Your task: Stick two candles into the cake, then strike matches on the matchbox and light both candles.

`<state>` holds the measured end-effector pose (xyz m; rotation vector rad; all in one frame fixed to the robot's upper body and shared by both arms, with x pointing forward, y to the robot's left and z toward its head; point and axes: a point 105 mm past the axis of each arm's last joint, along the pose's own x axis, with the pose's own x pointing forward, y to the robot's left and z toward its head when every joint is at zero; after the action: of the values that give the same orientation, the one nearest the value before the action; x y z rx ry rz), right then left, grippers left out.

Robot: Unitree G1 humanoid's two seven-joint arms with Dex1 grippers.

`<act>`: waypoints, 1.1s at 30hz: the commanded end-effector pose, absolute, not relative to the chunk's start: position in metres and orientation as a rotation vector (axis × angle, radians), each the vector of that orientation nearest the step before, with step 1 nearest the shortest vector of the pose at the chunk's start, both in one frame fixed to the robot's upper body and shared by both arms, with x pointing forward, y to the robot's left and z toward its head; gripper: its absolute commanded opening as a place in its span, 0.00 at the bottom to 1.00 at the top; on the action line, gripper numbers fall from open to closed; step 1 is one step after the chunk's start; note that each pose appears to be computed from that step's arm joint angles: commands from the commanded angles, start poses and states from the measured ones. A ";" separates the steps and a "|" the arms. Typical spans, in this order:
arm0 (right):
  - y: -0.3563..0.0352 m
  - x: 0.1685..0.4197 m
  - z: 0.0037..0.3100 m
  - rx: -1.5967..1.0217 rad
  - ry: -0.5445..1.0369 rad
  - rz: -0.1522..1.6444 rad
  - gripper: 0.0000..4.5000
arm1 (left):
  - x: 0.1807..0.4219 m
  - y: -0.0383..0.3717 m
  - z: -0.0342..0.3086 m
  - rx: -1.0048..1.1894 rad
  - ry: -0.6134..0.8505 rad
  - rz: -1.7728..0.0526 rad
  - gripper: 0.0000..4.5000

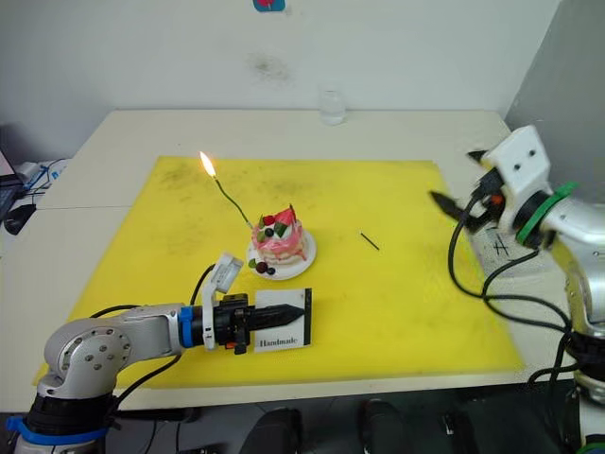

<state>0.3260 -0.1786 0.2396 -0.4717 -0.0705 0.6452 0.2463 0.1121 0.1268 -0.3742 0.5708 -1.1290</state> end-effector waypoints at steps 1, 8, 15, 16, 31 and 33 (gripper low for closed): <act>-0.167 0.328 0.238 -0.444 -0.121 0.637 0.99 | 0.250 0.120 0.138 -0.361 0.521 -1.113 0.00; -0.139 0.348 0.189 -0.386 -0.052 0.624 0.99 | 0.249 0.125 0.138 -0.351 0.527 -1.095 0.00; -0.120 0.370 0.163 -0.305 -0.008 0.633 0.99 | 0.250 0.127 0.140 -0.342 0.527 -1.092 0.00; -0.118 0.373 0.158 -0.303 -0.001 0.631 0.99 | 0.250 0.127 0.140 -0.340 0.528 -1.092 0.00; -0.104 0.399 0.119 -0.288 0.085 0.545 0.87 | 0.250 0.128 0.142 -0.325 0.532 -1.098 0.00; -0.105 0.400 0.117 -0.279 0.100 0.530 0.72 | 0.250 0.127 0.142 -0.324 0.532 -1.099 0.00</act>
<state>0.3947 -0.0946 0.1109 -0.2743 0.1080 0.5845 0.2504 0.1276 0.1331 -0.3330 0.5644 -1.0806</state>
